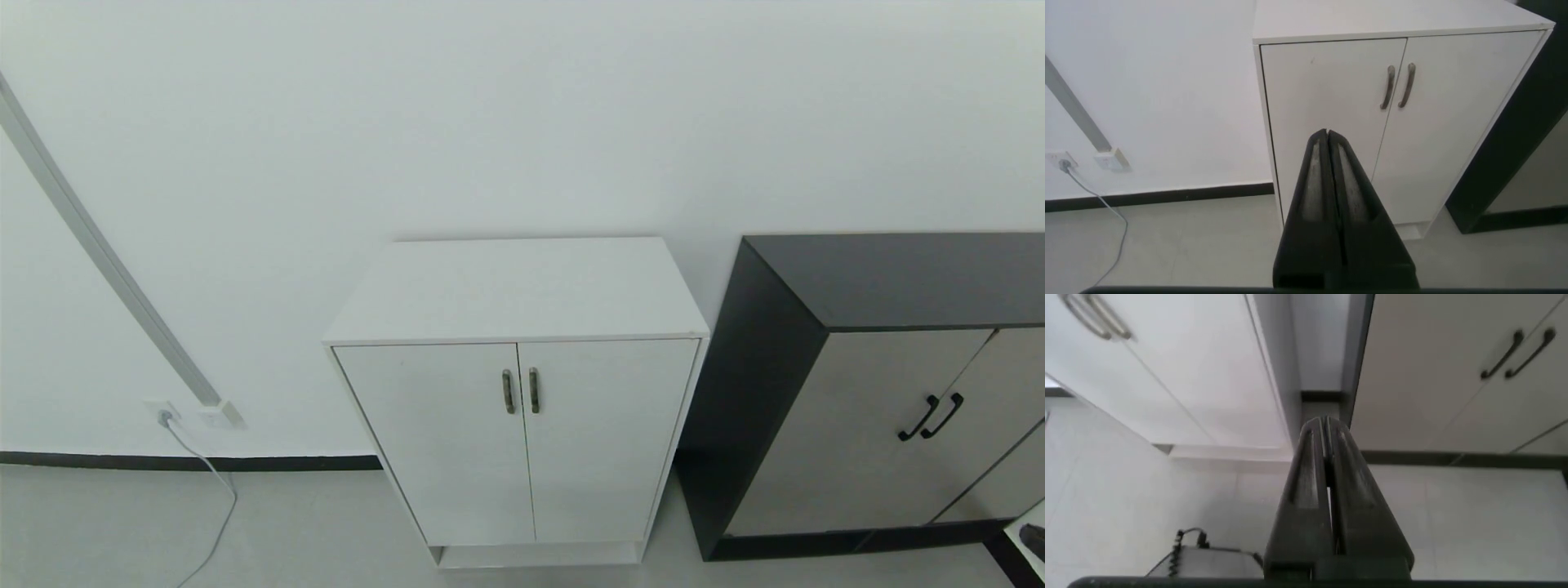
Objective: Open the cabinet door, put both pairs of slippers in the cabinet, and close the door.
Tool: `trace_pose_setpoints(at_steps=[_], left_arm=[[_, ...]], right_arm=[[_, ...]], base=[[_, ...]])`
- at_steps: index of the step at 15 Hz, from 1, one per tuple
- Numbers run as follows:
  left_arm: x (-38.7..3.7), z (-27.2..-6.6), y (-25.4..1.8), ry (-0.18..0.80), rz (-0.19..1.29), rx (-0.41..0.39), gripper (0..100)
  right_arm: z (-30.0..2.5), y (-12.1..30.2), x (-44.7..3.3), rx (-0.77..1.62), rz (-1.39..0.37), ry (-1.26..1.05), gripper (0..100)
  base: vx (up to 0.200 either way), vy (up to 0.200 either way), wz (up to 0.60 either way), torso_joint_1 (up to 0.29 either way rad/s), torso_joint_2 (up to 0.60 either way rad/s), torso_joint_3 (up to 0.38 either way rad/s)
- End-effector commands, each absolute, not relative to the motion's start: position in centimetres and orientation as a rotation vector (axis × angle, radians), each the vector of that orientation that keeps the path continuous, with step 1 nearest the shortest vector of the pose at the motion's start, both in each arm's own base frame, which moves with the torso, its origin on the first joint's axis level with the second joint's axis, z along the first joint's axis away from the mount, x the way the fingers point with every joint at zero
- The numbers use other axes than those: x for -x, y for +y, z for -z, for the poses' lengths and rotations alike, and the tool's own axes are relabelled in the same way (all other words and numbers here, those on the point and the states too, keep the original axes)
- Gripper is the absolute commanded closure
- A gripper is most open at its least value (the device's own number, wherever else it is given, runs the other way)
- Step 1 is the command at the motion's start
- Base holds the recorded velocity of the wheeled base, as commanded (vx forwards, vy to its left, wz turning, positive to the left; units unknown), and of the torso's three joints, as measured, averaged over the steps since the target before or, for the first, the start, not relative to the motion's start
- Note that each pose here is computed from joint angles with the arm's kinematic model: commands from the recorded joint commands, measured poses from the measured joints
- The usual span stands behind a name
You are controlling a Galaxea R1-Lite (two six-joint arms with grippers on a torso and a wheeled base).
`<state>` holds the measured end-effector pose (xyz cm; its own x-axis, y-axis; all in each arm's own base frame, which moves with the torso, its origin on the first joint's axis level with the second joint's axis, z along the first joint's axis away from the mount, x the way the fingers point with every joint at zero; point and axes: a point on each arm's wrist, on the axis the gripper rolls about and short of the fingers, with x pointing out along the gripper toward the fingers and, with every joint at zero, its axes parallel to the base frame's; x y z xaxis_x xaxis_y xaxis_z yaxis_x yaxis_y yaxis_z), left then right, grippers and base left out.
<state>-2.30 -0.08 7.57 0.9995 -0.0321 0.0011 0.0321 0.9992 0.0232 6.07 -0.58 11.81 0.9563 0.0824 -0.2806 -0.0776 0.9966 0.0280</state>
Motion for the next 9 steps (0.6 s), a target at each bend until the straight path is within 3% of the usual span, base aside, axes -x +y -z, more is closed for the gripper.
trace_pose_setpoints(at_steps=[1,4,9], left_arm=[[2.3,-7.6,-0.1,0.001,0.032,-0.023,100],[2.3,-7.6,-0.1,0.001,0.034,-0.025,100],[2.3,-7.6,-0.1,0.0,0.032,-0.025,100]], right_arm=[[-10.6,-0.1,-3.7,-0.043,-0.073,0.259,100],[-9.4,0.3,-1.6,-0.08,-0.052,0.253,100],[-8.4,-0.1,-0.1,-0.041,0.246,0.243,100]], base=[[0.0,0.0,0.0,0.0,0.0,0.0],[0.0,0.0,0.0,0.0,0.0,0.0],[0.0,0.0,0.0,0.0,0.0,0.0]])
